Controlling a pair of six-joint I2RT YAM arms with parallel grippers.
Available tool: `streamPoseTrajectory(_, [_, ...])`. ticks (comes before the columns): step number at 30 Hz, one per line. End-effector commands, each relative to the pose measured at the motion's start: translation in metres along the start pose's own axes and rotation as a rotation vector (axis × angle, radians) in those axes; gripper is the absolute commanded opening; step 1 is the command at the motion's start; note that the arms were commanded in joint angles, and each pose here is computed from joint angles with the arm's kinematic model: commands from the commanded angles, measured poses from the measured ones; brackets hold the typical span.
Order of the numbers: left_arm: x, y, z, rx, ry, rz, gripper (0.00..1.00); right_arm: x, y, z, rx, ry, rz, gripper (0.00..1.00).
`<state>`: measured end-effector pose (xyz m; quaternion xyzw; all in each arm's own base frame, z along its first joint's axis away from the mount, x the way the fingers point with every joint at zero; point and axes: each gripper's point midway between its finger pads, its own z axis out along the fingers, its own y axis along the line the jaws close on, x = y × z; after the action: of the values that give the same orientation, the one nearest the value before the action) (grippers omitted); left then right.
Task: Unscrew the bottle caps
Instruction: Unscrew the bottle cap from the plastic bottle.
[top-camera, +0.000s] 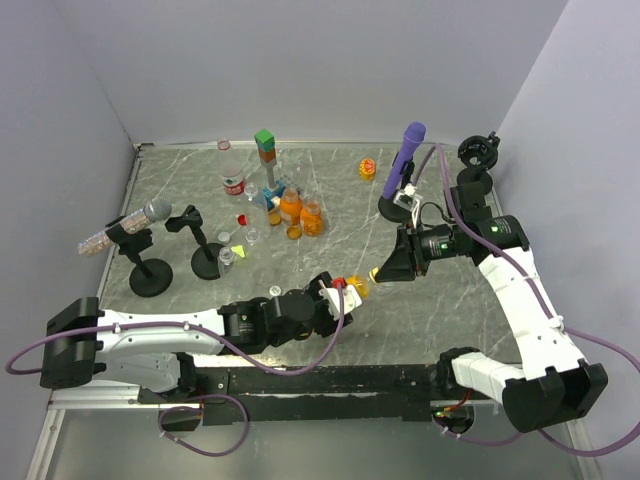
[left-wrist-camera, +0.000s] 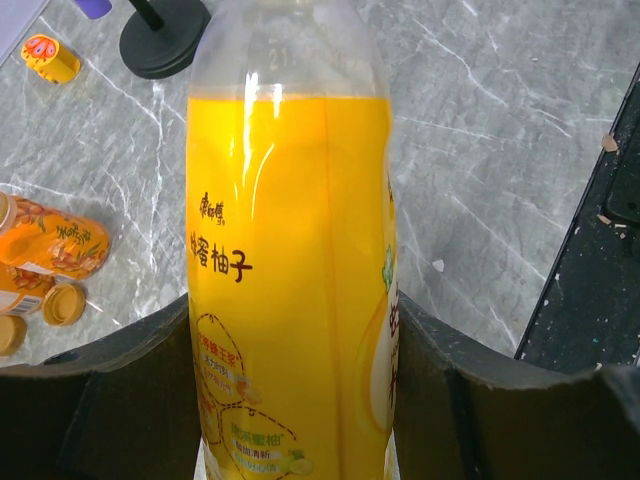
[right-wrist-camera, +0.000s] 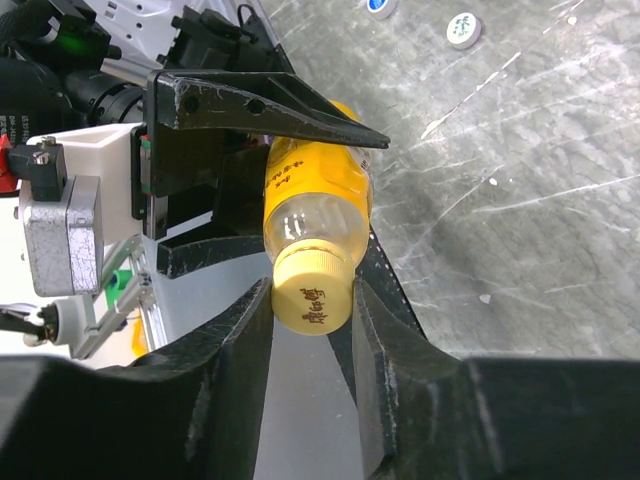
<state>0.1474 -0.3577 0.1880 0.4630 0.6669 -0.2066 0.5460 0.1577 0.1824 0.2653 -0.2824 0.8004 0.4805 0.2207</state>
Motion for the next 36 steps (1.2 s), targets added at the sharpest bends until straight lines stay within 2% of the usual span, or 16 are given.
streamPoseTrajectory(1, [-0.06, 0.008, -0.004, -0.031, -0.171, -0.065, 0.03, -0.001, 0.002, 0.002, -0.02, 0.009, -0.024, 0.35])
streamPoseTrajectory(5, [-0.058, 0.004, -0.005, -0.007, -0.171, -0.063, 0.03, 0.001, 0.01, 0.0, -0.065, 0.009, -0.09, 0.32])
streamPoseTrajectory(12, [-0.057, -0.014, -0.018, 0.114, -0.221, -0.07, 0.04, 0.005, 0.022, -0.002, -0.143, 0.0, -0.271, 0.17])
streamPoseTrajectory(17, [-0.056, -0.026, -0.032, 0.217, -0.243, -0.081, 0.04, 0.011, 0.025, 0.0, -0.172, 0.014, -0.417, 0.17])
streamPoseTrajectory(22, [-0.057, -0.038, -0.043, 0.353, -0.251, -0.12, 0.04, 0.023, 0.027, 0.003, -0.21, 0.002, -0.72, 0.17])
streamPoseTrajectory(26, [-0.057, -0.042, -0.05, 0.456, -0.247, -0.17, 0.04, 0.028, 0.029, 0.006, -0.23, -0.034, -0.886, 0.19])
streamPoseTrajectory(36, [-0.049, -0.042, -0.057, 0.63, -0.206, -0.174, 0.04, 0.025, 0.025, 0.008, -0.248, -0.026, -0.974, 0.2])
